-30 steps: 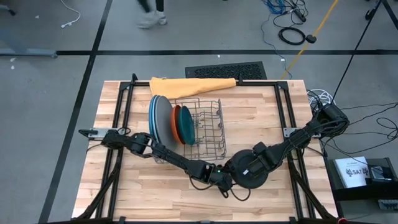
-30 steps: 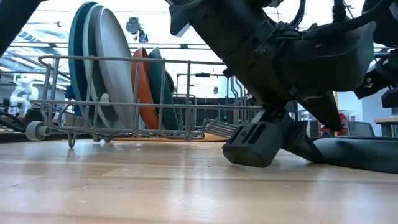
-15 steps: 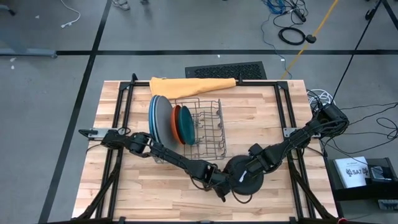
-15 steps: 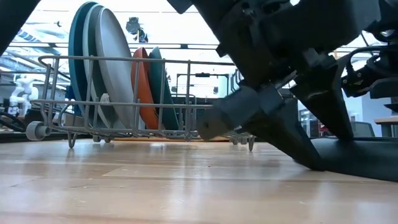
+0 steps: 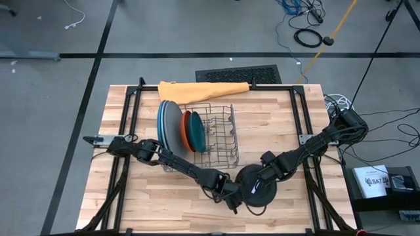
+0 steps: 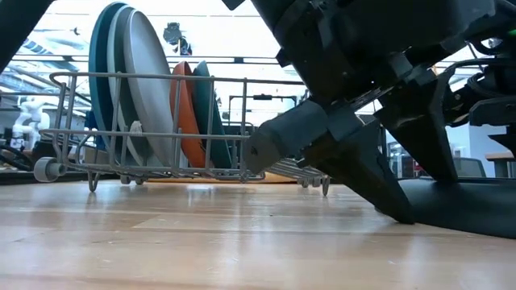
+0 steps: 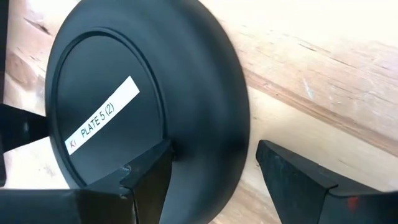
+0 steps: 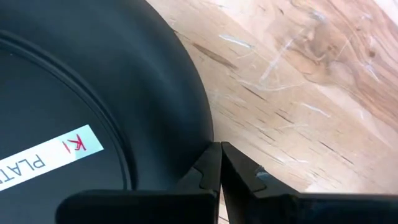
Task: Sort dishes
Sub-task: Put the black plate in the dish rack
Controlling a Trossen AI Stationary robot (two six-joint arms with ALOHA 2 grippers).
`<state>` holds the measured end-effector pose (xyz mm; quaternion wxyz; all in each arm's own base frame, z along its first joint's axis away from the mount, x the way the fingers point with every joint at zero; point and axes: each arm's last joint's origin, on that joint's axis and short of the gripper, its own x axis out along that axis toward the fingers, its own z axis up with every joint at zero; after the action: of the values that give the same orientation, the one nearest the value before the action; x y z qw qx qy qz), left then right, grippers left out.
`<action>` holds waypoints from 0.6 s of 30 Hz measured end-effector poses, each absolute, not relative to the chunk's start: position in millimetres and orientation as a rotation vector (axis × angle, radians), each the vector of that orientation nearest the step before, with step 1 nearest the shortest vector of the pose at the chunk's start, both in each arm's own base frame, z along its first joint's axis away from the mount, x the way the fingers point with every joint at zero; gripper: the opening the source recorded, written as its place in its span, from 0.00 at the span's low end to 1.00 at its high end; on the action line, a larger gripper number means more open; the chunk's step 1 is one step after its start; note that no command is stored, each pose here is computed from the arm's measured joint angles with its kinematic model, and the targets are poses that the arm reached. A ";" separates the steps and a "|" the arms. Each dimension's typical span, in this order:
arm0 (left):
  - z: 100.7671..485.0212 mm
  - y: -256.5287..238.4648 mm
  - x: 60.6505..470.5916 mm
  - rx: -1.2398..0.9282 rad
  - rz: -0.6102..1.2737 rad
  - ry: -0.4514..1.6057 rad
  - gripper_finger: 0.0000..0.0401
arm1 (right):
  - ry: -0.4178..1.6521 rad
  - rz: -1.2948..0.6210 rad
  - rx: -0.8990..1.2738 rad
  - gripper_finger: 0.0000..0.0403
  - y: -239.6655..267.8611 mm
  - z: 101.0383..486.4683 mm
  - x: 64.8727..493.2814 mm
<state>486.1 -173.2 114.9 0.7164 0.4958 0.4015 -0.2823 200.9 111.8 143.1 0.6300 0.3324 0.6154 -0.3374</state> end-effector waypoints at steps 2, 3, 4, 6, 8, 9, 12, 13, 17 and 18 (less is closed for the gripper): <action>113.4 -176.0 486.9 1.132 -0.602 0.877 0.61 | 1.407 -0.770 0.764 0.00 111.9 143.1 201.2; 113.0 -177.6 487.5 1.148 -0.587 0.869 0.61 | 1.404 -0.768 0.766 0.00 112.1 143.1 201.6; 112.0 -178.1 488.3 1.158 -0.577 0.863 0.61 | 1.403 -0.764 0.765 0.00 112.3 143.0 201.8; 112.3 -179.0 489.1 1.170 -0.562 0.853 0.61 | 1.402 -0.761 0.767 0.00 112.3 142.9 202.0; 112.5 -180.4 490.0 1.185 -0.533 0.844 0.61 | 1.399 -0.756 0.770 0.00 112.6 143.0 202.4; 112.6 -180.3 490.3 1.189 -0.524 0.844 0.61 | 1.400 -0.753 0.769 0.00 112.6 142.9 202.5; 113.2 -181.0 490.8 1.206 -0.482 0.844 0.61 | 1.407 -0.736 0.769 0.00 113.1 142.9 202.9; 113.3 -182.2 490.9 1.209 -0.461 0.844 0.61 | 1.408 -0.733 0.768 0.00 113.1 142.9 203.0; 114.2 -185.4 491.4 1.210 -0.410 0.834 0.61 | 1.408 -0.733 0.767 0.00 113.1 142.9 202.9; 113.9 -187.3 491.1 1.221 -0.390 0.832 0.61 | 1.409 -0.733 0.767 0.00 113.1 142.9 202.9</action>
<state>491.1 -187.3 113.9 0.7221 0.5527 0.3766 -0.1766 202.9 113.1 142.9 0.6359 0.3358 0.6165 -0.3207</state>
